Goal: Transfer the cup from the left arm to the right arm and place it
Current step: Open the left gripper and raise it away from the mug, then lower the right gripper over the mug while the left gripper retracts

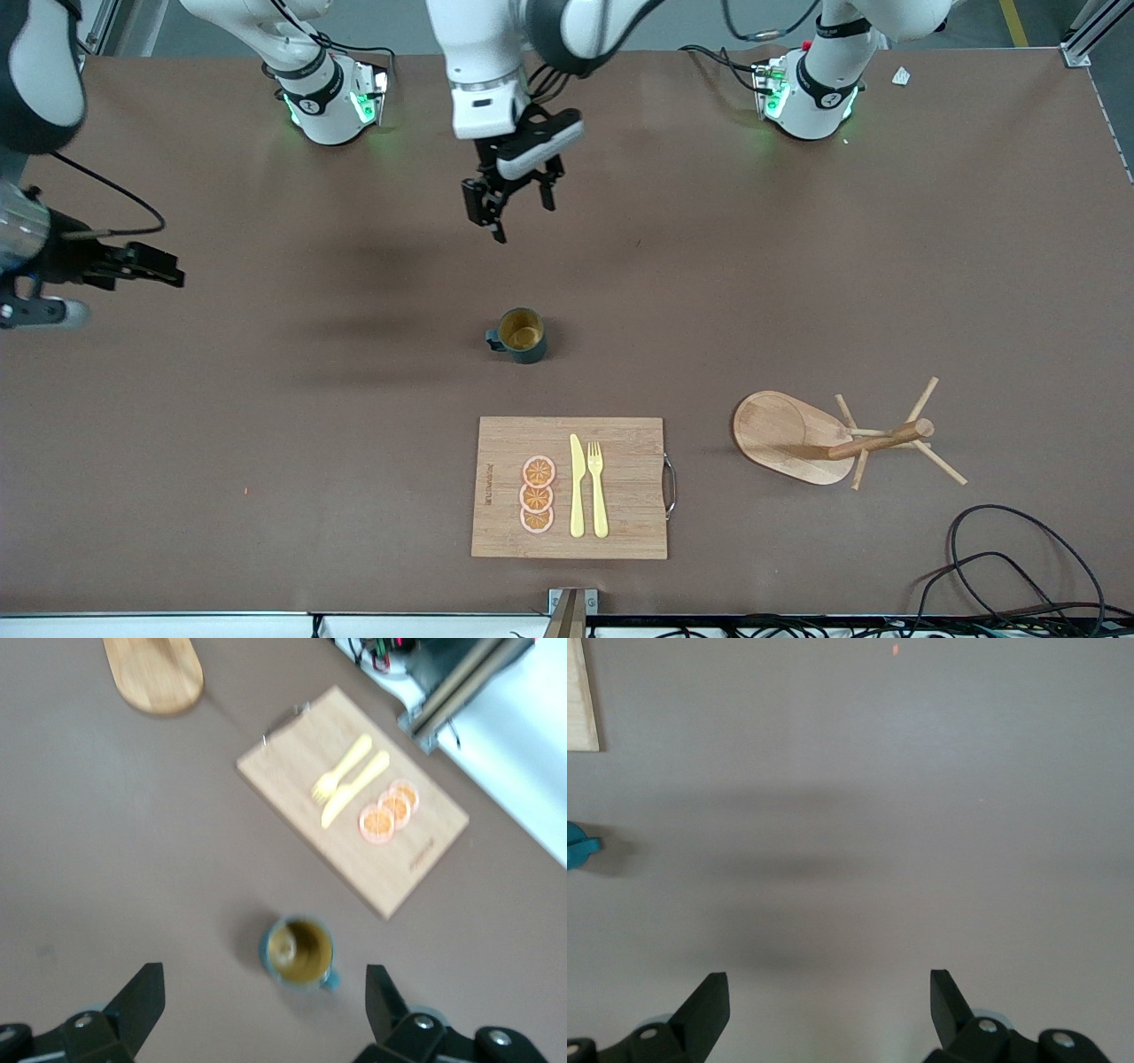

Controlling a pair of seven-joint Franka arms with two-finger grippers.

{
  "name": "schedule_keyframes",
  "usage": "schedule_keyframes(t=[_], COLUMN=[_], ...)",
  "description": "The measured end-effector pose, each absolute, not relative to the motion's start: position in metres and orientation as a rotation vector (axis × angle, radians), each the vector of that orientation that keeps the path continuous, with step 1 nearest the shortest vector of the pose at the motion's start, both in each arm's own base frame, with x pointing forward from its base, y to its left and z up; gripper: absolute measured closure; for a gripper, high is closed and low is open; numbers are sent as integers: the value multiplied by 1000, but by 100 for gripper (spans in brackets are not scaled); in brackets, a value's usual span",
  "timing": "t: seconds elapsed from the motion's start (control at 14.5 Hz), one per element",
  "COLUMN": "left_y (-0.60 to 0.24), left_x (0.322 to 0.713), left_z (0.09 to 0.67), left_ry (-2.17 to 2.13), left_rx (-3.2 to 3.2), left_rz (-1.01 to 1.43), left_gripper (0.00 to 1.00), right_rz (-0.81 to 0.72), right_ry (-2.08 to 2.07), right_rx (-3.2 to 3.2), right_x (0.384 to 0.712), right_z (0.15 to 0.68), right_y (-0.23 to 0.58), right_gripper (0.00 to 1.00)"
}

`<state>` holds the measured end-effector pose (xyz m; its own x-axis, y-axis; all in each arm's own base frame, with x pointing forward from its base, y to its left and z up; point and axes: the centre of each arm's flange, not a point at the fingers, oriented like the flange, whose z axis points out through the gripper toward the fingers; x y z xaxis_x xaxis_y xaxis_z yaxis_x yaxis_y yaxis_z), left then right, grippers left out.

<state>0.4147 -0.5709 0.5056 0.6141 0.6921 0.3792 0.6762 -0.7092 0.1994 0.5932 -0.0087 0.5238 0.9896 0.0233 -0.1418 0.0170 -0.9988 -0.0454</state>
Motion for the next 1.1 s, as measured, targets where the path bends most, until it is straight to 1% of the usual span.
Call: schedule_keyframes(t=[0.28, 0.48, 0.62, 0.76, 0.89, 1.1], left_y=[-474, -388, -333, -290, -255, -210], left_x=[490, 539, 562, 580, 596, 613], left_z=[556, 592, 606, 608, 606, 605], left_ry=[1083, 1053, 1021, 949, 811, 671], left_rx=[2910, 2927, 2956, 3013, 3070, 3097], left_rz=[570, 464, 403, 352, 314, 264], left_gripper=[0, 0, 0, 0, 0, 0], right_rz=[232, 192, 150, 112, 74, 89], right_ry=[141, 369, 512, 654, 787, 881], right_rx=[-3050, -2981, -2946, -2913, -2865, -2850], right_x=[608, 613, 613, 605, 589, 560], right_z=[489, 477, 462, 435, 400, 343], right_y=[42, 117, 181, 256, 333, 417], right_gripper=[0, 0, 0, 0, 0, 0])
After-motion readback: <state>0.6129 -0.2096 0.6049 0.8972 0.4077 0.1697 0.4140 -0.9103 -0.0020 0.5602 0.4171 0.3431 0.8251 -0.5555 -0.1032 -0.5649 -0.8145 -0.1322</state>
